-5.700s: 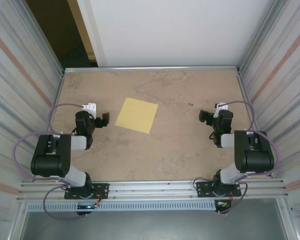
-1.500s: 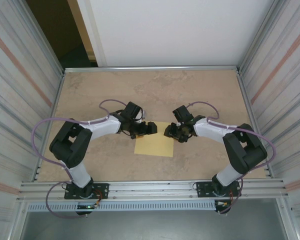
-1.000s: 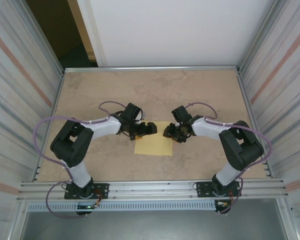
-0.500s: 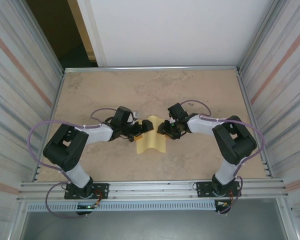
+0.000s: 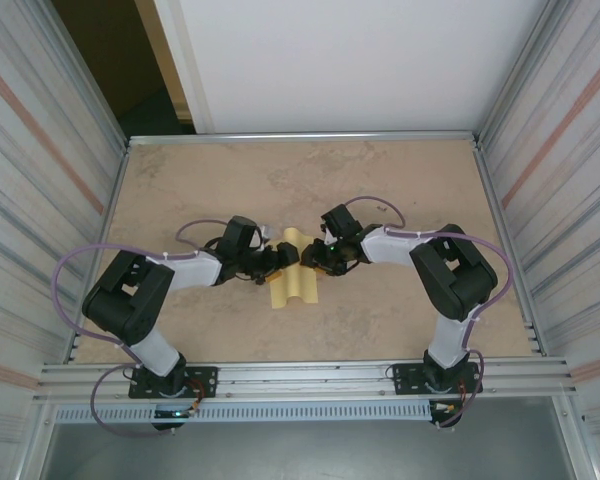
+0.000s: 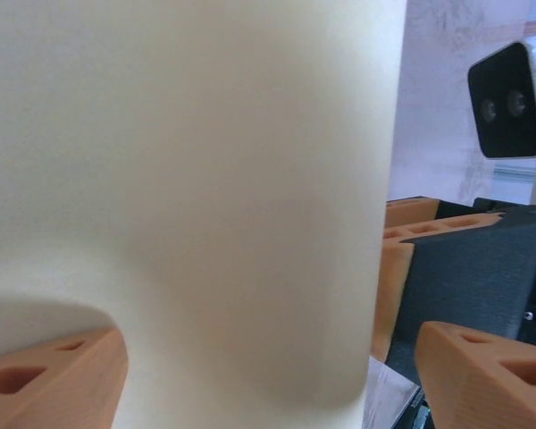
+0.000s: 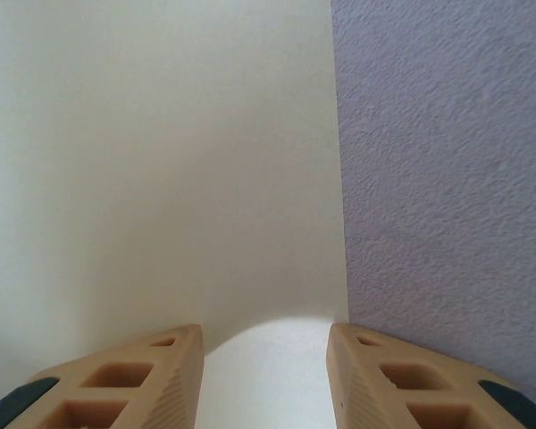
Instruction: Fold a paper plane with a square sheet of paper (pick it up from the middle)
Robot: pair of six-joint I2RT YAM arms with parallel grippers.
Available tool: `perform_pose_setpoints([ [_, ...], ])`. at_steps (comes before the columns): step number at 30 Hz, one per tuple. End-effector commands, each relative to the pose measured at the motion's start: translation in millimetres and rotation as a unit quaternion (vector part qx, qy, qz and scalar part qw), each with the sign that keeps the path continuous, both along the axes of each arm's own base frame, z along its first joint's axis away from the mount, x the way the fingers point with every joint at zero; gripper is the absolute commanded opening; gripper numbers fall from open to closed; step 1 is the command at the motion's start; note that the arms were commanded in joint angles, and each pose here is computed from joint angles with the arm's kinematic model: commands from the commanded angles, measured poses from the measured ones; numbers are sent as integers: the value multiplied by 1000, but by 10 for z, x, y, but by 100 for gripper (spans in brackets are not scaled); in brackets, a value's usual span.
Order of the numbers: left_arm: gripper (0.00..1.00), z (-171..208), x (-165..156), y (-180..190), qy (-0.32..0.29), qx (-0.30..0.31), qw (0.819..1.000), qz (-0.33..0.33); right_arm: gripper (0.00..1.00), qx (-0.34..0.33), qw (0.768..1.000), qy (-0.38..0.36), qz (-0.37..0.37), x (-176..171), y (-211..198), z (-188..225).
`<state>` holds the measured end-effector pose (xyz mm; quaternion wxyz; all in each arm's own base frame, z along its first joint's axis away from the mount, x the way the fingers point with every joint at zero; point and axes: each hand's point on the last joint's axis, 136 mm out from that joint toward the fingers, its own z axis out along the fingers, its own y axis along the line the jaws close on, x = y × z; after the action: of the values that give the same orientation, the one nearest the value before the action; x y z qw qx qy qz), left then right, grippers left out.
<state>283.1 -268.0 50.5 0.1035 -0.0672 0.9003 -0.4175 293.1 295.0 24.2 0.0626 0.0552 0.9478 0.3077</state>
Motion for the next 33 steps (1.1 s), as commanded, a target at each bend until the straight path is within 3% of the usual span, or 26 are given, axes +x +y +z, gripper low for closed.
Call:
perform_pose_setpoints([
  [1,80,-204,-110,117,34,30,999,3,41,-26,999,32,-8,-151,-160,-209],
  [11,66,-183,-97,93,27,38,999,-17,40,-1,999,35,-7,-163,-98,-182],
  [17,52,-91,-58,68,5,41,999,-34,41,12,999,34,-10,-148,-100,-146],
  [23,35,129,30,26,-43,24,998,-51,43,61,998,-13,-28,-23,-225,225],
  [26,32,358,88,-1,-74,-8,996,-56,49,99,993,-57,-42,78,-366,550],
  [33,29,1174,215,-41,-138,-115,982,-61,78,205,968,-137,-44,214,-646,1266],
])
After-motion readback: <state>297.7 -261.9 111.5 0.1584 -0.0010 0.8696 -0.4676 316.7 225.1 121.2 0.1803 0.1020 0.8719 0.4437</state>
